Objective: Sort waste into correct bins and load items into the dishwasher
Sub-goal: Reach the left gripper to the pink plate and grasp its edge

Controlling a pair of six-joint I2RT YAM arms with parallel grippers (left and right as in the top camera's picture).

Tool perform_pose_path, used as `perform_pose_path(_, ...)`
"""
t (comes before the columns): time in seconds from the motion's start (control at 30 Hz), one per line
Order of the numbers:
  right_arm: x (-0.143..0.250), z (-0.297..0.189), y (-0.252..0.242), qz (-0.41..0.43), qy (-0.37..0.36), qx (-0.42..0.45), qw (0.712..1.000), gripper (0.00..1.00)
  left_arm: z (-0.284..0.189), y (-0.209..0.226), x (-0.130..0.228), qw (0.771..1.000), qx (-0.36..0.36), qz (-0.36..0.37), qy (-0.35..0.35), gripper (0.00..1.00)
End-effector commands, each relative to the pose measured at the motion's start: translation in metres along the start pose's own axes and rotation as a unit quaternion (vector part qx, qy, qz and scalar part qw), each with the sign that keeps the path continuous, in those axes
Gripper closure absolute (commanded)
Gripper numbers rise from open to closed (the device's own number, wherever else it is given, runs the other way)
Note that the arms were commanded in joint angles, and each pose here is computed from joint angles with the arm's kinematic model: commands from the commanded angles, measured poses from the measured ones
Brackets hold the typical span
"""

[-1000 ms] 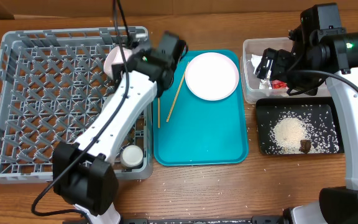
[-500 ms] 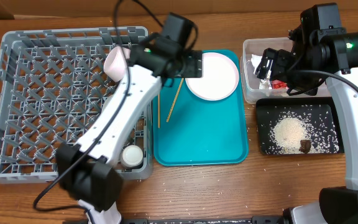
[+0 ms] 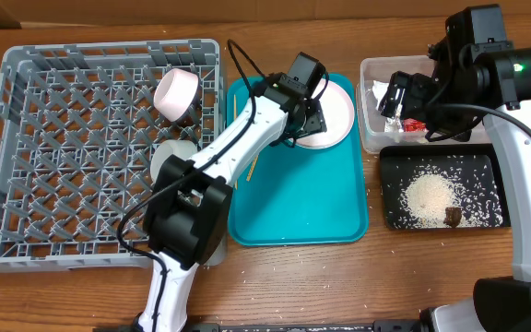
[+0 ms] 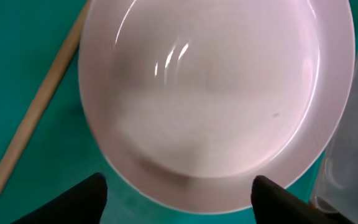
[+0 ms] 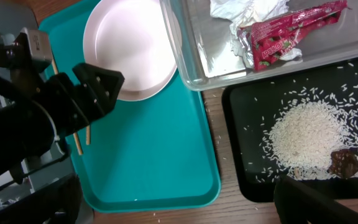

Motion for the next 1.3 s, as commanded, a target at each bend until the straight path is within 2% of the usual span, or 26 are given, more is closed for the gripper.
perform_pose_path(0.0, 0.0, -0.001, 0.0, -0.001, -0.003, 0.002, 1.0, 0.0, 0.012, 0.002, -0.005, 0.997, -0.009, -0.073, -0.017, 0.3)
perform_pose_path(0.2, 0.0, -0.001, 0.0, -0.001, -0.003, 0.002, 1.0, 0.0, 0.021, 0.003, -0.007, 0.996, -0.011, -0.089, -0.024, 0.43)
perform_pose_path(0.77, 0.0, -0.001, 0.0, -0.001, -0.003, 0.002, 1.0, 0.0, 0.024, 0.026, -0.002, 0.993, -0.075, -0.085, -0.034, 0.48)
perform_pose_path(1.13, 0.0, -0.001, 0.0, -0.001, -0.003, 0.002, 1.0, 0.0, 0.053, 0.034, 0.007, 0.991, -0.094, -0.09, -0.021, 0.77)
perform_pose_path(1.2, 0.0, -0.001, 0.0, -0.001, -0.003, 0.002, 1.0, 0.0, 0.053, 0.034, 0.006, 0.991, -0.092, -0.09, -0.024, 0.91)
perform_pose_path(1.23, 0.0, -0.001, 0.0, -0.001, -0.003, 0.002, 1.0, 0.0, 0.053, 0.034, 0.006, 0.991, -0.092, -0.09, -0.025, 0.96)
perform_pose_path(1.27, 0.0, -0.001, 0.0, -0.001, -0.003, 0.002, 1.0, 0.0, 0.053, 0.034, 0.004, 0.991, -0.092, -0.091, -0.028, 0.96)
Point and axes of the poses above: each gripper's point midway between its finger pads, its own z axis out along the fingers, its own y axis along the line the jaws close on, x = y × z, the point moved 3 cm from there along -z, back along the fingers, and after that the axes turned 10 degrees about -z, right-handed, at the moved point
